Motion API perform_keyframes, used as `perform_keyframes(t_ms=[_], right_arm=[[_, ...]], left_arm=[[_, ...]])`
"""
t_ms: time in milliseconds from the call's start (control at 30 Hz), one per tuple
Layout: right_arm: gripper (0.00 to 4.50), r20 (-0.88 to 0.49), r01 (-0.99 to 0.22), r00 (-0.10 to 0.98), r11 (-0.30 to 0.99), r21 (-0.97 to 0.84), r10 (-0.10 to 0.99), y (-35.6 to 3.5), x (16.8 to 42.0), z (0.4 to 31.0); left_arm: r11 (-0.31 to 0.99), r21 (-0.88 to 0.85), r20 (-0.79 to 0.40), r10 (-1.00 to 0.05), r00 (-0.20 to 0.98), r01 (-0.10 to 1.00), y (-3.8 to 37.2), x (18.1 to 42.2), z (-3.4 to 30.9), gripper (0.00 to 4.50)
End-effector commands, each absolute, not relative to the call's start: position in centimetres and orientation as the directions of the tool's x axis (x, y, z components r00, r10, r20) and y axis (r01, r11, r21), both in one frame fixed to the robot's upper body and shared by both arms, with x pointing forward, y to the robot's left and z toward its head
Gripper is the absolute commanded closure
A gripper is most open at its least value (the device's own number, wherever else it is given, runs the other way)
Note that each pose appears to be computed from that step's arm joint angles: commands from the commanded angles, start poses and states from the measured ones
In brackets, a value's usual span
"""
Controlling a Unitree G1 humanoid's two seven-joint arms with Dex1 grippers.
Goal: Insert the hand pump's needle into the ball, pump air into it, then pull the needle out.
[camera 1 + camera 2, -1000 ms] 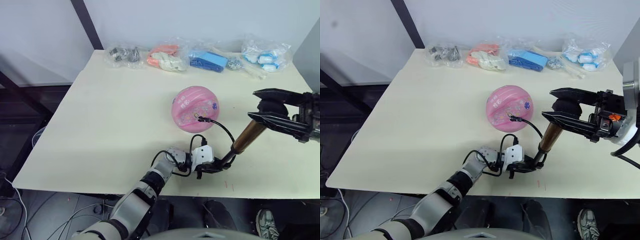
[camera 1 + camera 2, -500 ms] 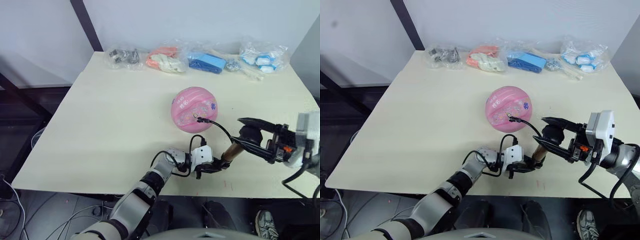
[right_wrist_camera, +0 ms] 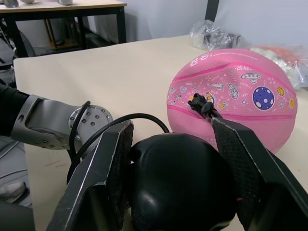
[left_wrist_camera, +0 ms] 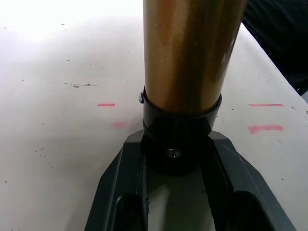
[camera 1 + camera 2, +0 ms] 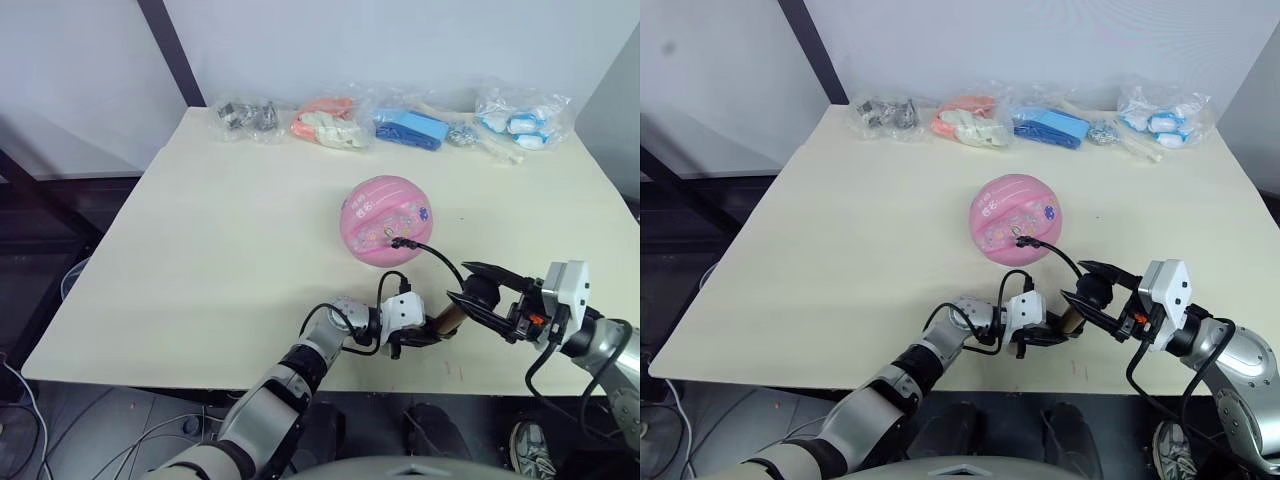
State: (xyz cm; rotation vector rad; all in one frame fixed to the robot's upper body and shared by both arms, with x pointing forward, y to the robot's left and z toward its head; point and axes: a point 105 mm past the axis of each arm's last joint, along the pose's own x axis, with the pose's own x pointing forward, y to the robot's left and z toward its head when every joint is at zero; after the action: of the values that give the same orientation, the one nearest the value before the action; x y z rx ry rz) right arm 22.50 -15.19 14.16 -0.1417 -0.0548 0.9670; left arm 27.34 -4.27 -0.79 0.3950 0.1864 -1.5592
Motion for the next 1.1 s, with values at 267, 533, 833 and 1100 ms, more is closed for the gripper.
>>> perform_keyframes(t_ms=[267,533,833,1100], right_arm=[[2.34,0.026,-0.832,0.520,0.513,-0.213,0.854,-15.8,21.8,19.9],[2.34,0.054,-0.841,0.482,0.479,-0.251,0.874,-16.5,20.9,24.7],[2.34,0.072,-0.857,0.449,0.452,-0.248,0.890,-16.9,20.0,28.1],[2.34,0.042,-0.866,0.453,0.451,-0.217,0.890,-17.0,20.2,27.1]], left_arm=[[-0.042,0.045,-0.426,-0.905,-0.019,0.998,-3.4,26.2,-3.1,3.47],[-0.050,0.046,-0.424,-0.905,-0.025,0.998,-3.4,26.1,-3.1,3.47],[-0.052,0.046,-0.423,-0.905,-0.028,0.998,-3.4,26.1,-3.0,3.47],[-0.052,0.045,-0.422,-0.906,-0.028,0.998,-3.4,26.1,-3.1,3.47]])
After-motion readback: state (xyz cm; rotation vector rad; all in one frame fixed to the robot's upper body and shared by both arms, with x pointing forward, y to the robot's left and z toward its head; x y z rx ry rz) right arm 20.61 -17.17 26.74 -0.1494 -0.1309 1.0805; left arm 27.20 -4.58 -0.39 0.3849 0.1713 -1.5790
